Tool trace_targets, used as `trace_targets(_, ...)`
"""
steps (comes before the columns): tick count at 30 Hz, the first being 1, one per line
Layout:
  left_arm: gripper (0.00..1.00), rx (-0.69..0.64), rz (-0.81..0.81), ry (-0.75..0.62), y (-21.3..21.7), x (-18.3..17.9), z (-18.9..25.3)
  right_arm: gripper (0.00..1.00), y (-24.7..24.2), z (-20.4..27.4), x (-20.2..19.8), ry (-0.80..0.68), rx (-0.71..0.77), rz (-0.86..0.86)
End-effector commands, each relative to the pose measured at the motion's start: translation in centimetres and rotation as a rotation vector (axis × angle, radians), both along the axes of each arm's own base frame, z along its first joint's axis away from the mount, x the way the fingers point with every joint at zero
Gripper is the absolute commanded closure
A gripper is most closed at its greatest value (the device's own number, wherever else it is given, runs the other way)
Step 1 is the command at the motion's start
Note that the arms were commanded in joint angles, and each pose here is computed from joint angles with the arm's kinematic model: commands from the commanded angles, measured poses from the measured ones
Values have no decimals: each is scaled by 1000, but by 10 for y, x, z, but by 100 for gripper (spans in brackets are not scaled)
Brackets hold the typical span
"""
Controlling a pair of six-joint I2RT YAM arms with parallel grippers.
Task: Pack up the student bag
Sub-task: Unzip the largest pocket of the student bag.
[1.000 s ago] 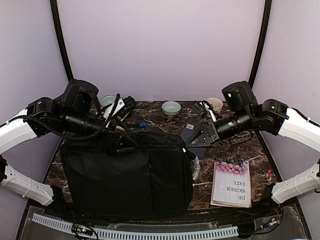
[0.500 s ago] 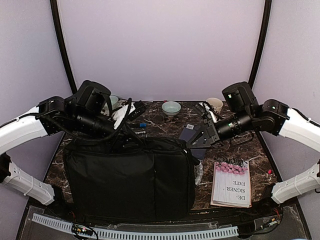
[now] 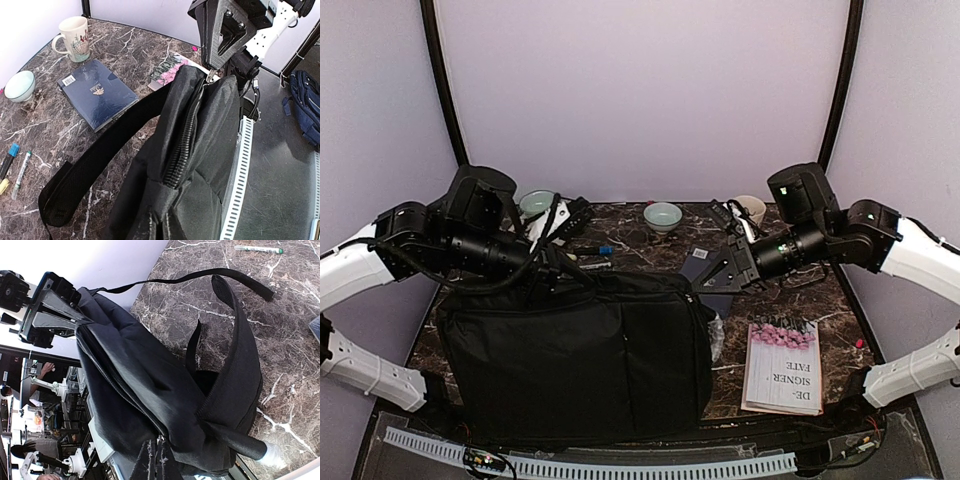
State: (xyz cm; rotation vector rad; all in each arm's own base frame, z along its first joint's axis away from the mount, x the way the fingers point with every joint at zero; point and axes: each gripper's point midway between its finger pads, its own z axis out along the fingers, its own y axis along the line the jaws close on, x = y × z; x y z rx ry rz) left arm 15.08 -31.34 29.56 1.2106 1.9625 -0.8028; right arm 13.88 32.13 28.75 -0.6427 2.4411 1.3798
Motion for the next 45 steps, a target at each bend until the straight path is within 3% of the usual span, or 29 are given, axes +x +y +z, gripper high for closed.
trace_targets(1, 100, -103, 28, -35, 8, -4, 29, 100, -3, 3, 3, -37, -2, -22)
trace_targets(19, 100, -317, 133, -149, 36, -3, 79, 100, -11, -19, 3, -19, -45, -37)
trace_targets(45, 100, -312, 209, -187, 42, 10, 81, 100, -35, -59, -12, 48, -149, -55)
